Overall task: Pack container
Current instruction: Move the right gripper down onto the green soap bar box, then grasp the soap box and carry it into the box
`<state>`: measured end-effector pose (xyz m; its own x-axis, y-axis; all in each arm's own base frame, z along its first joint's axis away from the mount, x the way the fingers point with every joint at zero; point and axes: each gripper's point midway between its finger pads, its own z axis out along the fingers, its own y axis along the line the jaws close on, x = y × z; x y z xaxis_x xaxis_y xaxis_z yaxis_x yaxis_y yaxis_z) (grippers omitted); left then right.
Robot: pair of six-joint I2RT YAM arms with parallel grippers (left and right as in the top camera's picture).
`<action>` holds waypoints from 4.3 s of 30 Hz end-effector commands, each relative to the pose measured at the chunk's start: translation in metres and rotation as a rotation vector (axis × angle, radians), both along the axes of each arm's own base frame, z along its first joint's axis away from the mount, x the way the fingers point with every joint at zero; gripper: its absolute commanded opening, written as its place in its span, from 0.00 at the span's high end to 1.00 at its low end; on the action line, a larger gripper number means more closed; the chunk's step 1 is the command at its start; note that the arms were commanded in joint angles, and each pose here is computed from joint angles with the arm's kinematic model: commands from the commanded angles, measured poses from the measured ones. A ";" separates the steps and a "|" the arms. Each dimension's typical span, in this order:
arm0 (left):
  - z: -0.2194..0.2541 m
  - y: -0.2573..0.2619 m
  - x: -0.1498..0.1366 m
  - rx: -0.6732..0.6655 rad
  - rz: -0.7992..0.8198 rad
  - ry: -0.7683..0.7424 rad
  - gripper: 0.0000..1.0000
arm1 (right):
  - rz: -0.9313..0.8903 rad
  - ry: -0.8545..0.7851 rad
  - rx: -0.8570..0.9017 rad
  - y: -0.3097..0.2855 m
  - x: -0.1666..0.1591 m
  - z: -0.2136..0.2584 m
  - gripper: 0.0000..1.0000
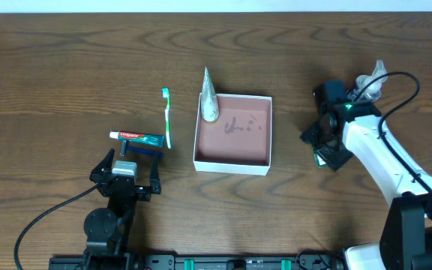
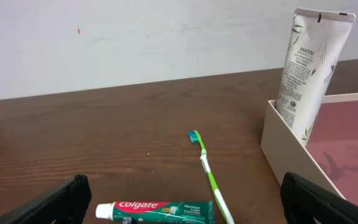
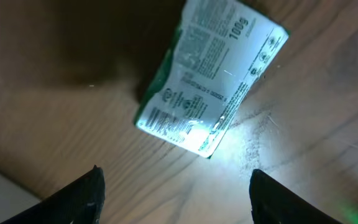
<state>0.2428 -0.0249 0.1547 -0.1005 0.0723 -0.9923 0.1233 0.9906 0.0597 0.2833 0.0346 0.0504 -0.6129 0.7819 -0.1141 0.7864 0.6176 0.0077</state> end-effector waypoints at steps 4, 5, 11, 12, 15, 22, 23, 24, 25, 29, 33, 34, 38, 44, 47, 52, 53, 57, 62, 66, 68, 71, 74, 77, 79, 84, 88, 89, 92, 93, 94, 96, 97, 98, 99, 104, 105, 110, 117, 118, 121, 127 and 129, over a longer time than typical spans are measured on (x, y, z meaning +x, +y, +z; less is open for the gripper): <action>-0.017 -0.001 0.000 0.014 -0.008 0.042 0.02 | -0.074 0.022 -0.005 -0.017 -0.010 -0.014 0.29; -0.017 -0.001 0.000 0.014 -0.007 0.042 0.02 | -0.082 0.026 -0.008 -0.020 -0.011 -0.016 0.29; -0.017 -0.001 0.000 0.014 -0.008 0.042 0.02 | -0.041 -0.003 -0.018 -0.037 -0.007 -0.027 0.30; -0.017 -0.001 0.000 0.014 -0.008 0.042 0.02 | -0.029 -0.010 -0.021 -0.039 -0.005 -0.028 0.30; -0.017 -0.001 0.000 0.014 -0.008 0.042 0.02 | 0.002 -0.034 -0.030 -0.042 0.000 -0.031 0.30; -0.017 -0.001 0.000 0.014 -0.008 0.042 0.02 | 0.055 -0.111 -0.042 -0.043 0.020 -0.028 0.30; -0.017 -0.001 0.000 0.014 -0.008 0.042 0.02 | 0.061 -0.121 -0.042 -0.043 0.023 -0.028 0.30; -0.017 -0.001 0.000 0.014 -0.008 0.042 0.02 | 0.064 -0.127 -0.043 -0.043 0.025 -0.028 0.30; -0.017 -0.001 0.000 0.014 -0.008 0.042 0.02 | 0.067 -0.134 -0.043 -0.043 0.027 -0.028 0.30; -0.017 -0.001 0.000 0.014 -0.008 0.042 0.02 | 0.067 -0.134 -0.043 -0.042 0.028 -0.031 0.31; -0.017 -0.001 0.000 0.014 -0.008 0.042 0.02 | 0.088 -0.122 -0.046 -0.043 0.028 -0.035 0.34; -0.017 -0.001 0.000 0.014 -0.008 0.042 0.02 | 0.099 -0.118 -0.047 -0.043 0.028 -0.037 0.35; -0.017 -0.001 0.000 0.014 -0.008 0.042 0.02 | 0.113 -0.086 -0.044 -0.042 0.025 -0.046 0.37; -0.017 -0.001 0.000 0.014 -0.008 0.042 0.02 | 0.145 -0.060 -0.029 -0.039 0.022 -0.053 0.46; -0.017 -0.001 0.000 0.014 -0.008 0.042 0.02 | 0.182 -0.051 -0.032 -0.039 0.022 -0.054 0.48; -0.017 -0.001 0.000 0.014 -0.008 0.042 0.02 | 0.244 -0.043 -0.039 -0.039 0.021 -0.055 0.54; -0.017 -0.001 0.000 0.014 -0.008 0.042 0.02 | 0.256 -0.041 -0.040 -0.039 0.021 -0.055 0.56; -0.017 -0.001 0.000 0.014 -0.008 0.042 0.02 | 0.301 -0.037 -0.044 -0.038 0.021 -0.055 0.64; -0.017 -0.001 0.000 0.014 -0.008 0.042 0.02 | 0.349 -0.047 -0.016 -0.032 0.024 -0.052 0.67; -0.017 -0.001 0.000 0.014 -0.008 0.042 0.02 | 0.374 -0.071 0.006 -0.027 0.035 -0.038 0.67; -0.017 -0.001 0.000 0.014 -0.008 0.042 0.02 | 0.405 -0.095 0.026 -0.022 0.044 -0.026 0.67; -0.017 -0.001 0.000 0.014 -0.008 0.042 0.02 | 0.454 -0.144 0.065 -0.012 0.058 -0.001 0.67; -0.017 -0.001 0.000 0.014 -0.008 0.042 0.02 | 0.521 -0.218 0.123 0.004 0.073 0.032 0.68; -0.017 -0.001 0.000 0.014 -0.008 0.042 0.02 | 0.595 -0.318 0.206 0.027 0.084 0.070 0.68; -0.017 -0.001 0.000 0.014 -0.008 0.042 0.02 | 0.632 -0.382 0.264 0.045 0.087 0.093 0.69; -0.017 -0.001 0.000 0.014 -0.008 0.042 0.02 | 0.737 -0.487 0.344 0.093 0.082 0.126 0.68; -0.017 -0.001 0.000 0.014 -0.008 0.042 0.02 | 0.811 -0.479 0.353 0.129 0.071 0.127 0.68; -0.017 -0.001 0.000 0.014 -0.008 0.042 0.02 | 0.819 -0.470 0.339 0.136 0.068 0.124 0.68; -0.017 -0.001 0.000 0.014 -0.008 0.042 0.02 | 0.833 -0.443 0.283 0.153 0.061 0.116 0.68; -0.017 -0.001 0.000 0.014 -0.008 0.042 0.02 | 0.837 -0.434 0.264 0.159 0.058 0.114 0.68; -0.017 -0.001 0.000 0.014 -0.008 0.042 0.02 | 0.842 -0.426 0.250 0.164 0.055 0.111 0.67; -0.017 -0.001 0.000 0.014 -0.008 0.042 0.02 | 0.847 -0.407 0.229 0.176 0.050 0.104 0.67; -0.017 -0.001 0.000 0.014 -0.008 0.042 0.02 | 0.848 -0.398 0.221 0.181 0.047 0.101 0.67; -0.017 -0.001 0.000 0.014 -0.008 0.042 0.02 | 0.850 -0.387 0.215 0.187 0.044 0.096 0.67; -0.017 -0.001 0.000 0.014 -0.008 0.042 0.02 | 0.857 -0.380 0.216 0.193 0.042 0.092 0.67; -0.017 -0.001 0.000 0.014 -0.008 0.042 0.02 | 0.884 -0.360 0.235 0.225 0.039 0.069 0.67; -0.017 -0.001 0.000 0.014 -0.008 0.042 0.02 | 0.885 -0.359 0.239 0.230 0.039 0.065 0.67; -0.017 -0.001 0.000 0.014 -0.008 0.042 0.02 | 0.853 -0.351 0.264 0.252 0.044 0.041 0.68; -0.017 -0.001 0.000 0.014 -0.008 0.042 0.02 | 0.814 -0.340 0.289 0.271 0.046 0.017 0.68; -0.017 -0.001 0.000 0.014 -0.008 0.042 0.02 | 0.811 -0.341 0.292 0.274 0.045 0.016 0.68; -0.017 -0.001 0.000 0.014 -0.008 0.042 0.02 | 0.823 -0.363 0.303 0.284 0.046 0.015 0.68; -0.017 -0.001 0.000 0.014 -0.008 0.042 0.02 | 0.822 -0.374 0.317 0.295 0.045 0.010 0.63; -0.017 -0.001 0.000 0.014 -0.008 0.042 0.02 | 0.822 -0.370 0.315 0.294 0.045 0.009 0.61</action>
<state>0.2428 -0.0249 0.1547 -0.1005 0.0723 -0.9923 0.1233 0.9906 0.0597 0.3269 0.3242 0.0618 -0.9527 0.1394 -0.2701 0.0101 0.9027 0.4301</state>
